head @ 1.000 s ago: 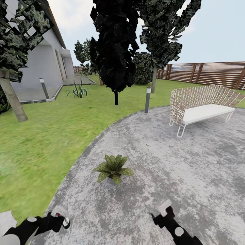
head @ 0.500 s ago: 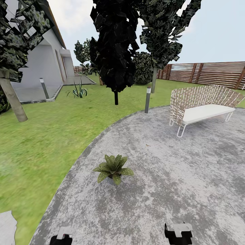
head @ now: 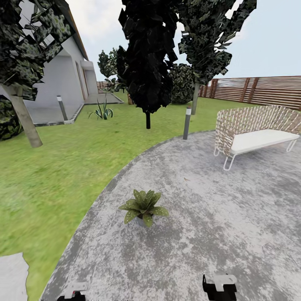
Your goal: Pick up the pesticide atomizer in the garden and spray insectifuge to fully cover both potted plants in the garden.
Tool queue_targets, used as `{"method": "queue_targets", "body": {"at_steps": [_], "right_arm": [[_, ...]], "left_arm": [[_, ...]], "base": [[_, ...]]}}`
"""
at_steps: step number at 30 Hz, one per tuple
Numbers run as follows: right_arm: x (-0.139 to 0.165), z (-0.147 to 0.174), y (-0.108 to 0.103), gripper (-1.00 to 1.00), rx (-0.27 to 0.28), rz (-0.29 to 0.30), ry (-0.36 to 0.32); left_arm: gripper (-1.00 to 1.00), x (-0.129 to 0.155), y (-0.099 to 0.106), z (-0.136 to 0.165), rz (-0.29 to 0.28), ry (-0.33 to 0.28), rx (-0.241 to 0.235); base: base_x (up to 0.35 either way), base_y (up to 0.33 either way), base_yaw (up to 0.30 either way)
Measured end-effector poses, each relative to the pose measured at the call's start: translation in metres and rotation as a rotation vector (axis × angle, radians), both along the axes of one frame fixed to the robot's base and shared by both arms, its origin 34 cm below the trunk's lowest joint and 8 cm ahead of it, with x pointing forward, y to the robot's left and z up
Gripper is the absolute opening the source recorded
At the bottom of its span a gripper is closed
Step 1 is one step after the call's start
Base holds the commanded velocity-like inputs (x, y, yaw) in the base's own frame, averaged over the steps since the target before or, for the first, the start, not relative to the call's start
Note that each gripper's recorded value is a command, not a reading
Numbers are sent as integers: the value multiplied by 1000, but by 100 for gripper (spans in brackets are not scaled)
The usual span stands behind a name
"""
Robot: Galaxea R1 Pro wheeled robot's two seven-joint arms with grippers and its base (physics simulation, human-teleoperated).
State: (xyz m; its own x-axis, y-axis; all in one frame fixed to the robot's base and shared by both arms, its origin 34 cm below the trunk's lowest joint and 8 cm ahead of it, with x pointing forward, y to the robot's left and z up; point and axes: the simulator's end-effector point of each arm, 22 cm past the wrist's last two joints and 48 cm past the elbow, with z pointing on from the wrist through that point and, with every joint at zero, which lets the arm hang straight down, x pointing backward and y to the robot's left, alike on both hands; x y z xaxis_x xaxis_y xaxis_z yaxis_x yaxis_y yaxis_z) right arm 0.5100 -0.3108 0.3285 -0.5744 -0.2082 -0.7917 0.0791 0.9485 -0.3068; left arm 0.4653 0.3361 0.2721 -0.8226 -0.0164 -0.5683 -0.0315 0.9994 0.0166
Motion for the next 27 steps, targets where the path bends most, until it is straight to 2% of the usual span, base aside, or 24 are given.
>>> {"method": "queue_targets", "body": {"at_steps": [14, 21, 27], "right_arm": [[-1, -1, 1, 100, 0, 1, 3], [-1, -1, 1, 100, 1, 2, 3], [-1, -1, 1, 100, 1, 2, 3]], "left_arm": [[-100, -3, 1, -1, 10, 3, -1], [-100, -8, 1, -3, 13, 10, -3], [-100, -8, 2, -3, 15, 10, -2]], "base": [[-9, 12, 278], [-159, 234, 278], [-21, 300, 278]]}}
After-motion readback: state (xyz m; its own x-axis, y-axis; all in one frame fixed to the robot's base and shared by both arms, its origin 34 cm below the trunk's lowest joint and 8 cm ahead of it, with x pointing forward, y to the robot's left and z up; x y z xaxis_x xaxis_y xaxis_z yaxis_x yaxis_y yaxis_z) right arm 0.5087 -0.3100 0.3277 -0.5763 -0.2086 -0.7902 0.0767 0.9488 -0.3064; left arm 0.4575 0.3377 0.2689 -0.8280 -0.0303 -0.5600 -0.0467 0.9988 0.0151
